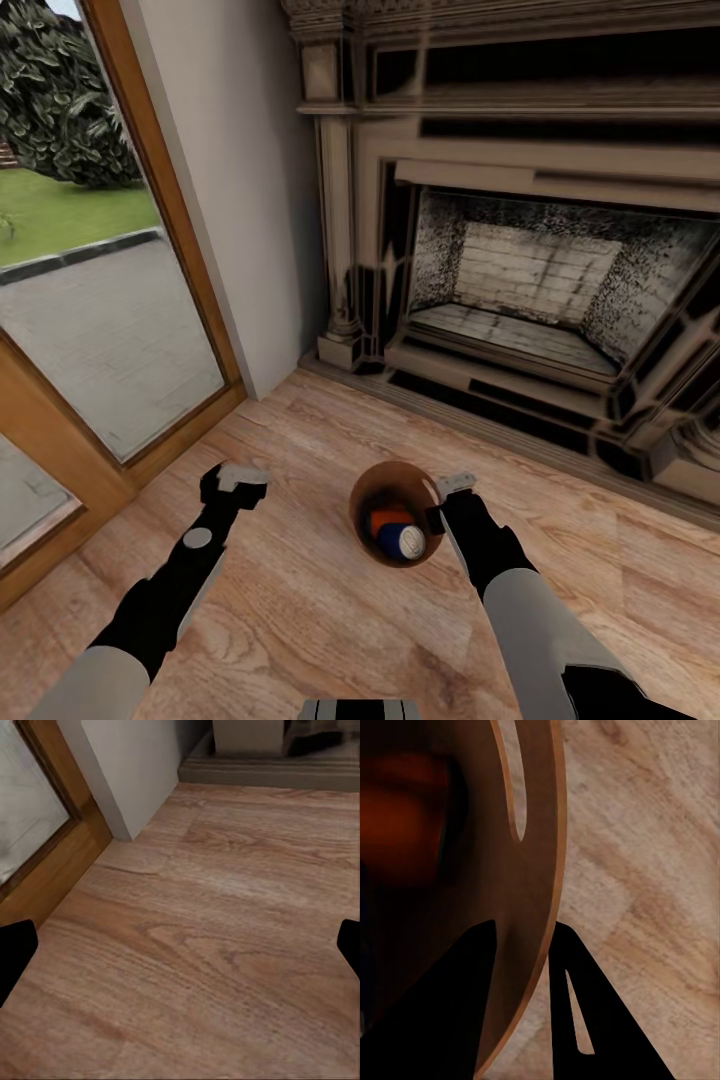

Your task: Put the three can of soda from the living room inside the tash can in the kitchen.

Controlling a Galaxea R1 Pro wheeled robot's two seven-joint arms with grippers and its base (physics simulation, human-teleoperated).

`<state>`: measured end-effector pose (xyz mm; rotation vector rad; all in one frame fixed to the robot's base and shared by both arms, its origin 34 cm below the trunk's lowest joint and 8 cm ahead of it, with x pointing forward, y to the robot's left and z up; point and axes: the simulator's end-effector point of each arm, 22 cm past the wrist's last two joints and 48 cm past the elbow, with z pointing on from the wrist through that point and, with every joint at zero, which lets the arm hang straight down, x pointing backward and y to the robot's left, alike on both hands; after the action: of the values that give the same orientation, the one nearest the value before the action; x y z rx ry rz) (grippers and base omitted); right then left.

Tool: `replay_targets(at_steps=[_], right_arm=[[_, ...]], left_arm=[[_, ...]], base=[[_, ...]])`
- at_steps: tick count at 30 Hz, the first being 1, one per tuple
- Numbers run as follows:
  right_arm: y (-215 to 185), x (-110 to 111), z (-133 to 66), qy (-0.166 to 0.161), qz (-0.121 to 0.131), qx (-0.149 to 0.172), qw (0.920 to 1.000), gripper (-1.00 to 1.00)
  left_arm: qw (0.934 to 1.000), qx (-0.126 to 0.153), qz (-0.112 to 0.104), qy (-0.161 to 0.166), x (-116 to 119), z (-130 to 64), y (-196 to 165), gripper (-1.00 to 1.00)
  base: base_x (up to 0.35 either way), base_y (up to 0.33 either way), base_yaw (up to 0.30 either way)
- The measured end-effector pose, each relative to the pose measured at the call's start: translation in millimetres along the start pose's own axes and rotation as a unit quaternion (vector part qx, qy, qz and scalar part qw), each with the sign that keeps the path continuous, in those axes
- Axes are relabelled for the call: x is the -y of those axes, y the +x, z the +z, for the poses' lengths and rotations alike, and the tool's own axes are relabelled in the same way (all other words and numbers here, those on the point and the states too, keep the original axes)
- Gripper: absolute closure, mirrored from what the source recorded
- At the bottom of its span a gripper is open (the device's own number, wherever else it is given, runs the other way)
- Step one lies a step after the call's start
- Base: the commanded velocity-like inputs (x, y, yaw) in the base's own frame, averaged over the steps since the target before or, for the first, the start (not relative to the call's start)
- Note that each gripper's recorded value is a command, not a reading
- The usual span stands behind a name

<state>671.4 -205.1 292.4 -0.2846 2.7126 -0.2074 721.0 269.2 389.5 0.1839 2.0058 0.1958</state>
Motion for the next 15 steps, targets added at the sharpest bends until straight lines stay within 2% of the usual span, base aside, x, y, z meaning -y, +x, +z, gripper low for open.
replay_targets(at_steps=[9,12,15], right_arm=[[0.4,0.7,0.1,0.001,0.0,-0.001,1.0,1.0],[8.7,0.3,0.3,0.0,0.001,-0.018,0.9998,1.0],[9.1,1.5,-0.5,0.001,0.001,-0.022,0.9998,1.0]], left_arm=[[0.9999,0.001,-0.003,-0.011,-4.7,-0.4,2.0,-1.0],[0.9999,0.003,-0.005,-0.012,-3.7,-0.4,0.4,-1.0],[0.9997,0.007,-0.009,-0.02,-4.7,-0.9,-4.4,-1.0]], base=[[0.0,0.0,0.0],[0.0,0.0,0.0],[0.0,0.0,0.0]])
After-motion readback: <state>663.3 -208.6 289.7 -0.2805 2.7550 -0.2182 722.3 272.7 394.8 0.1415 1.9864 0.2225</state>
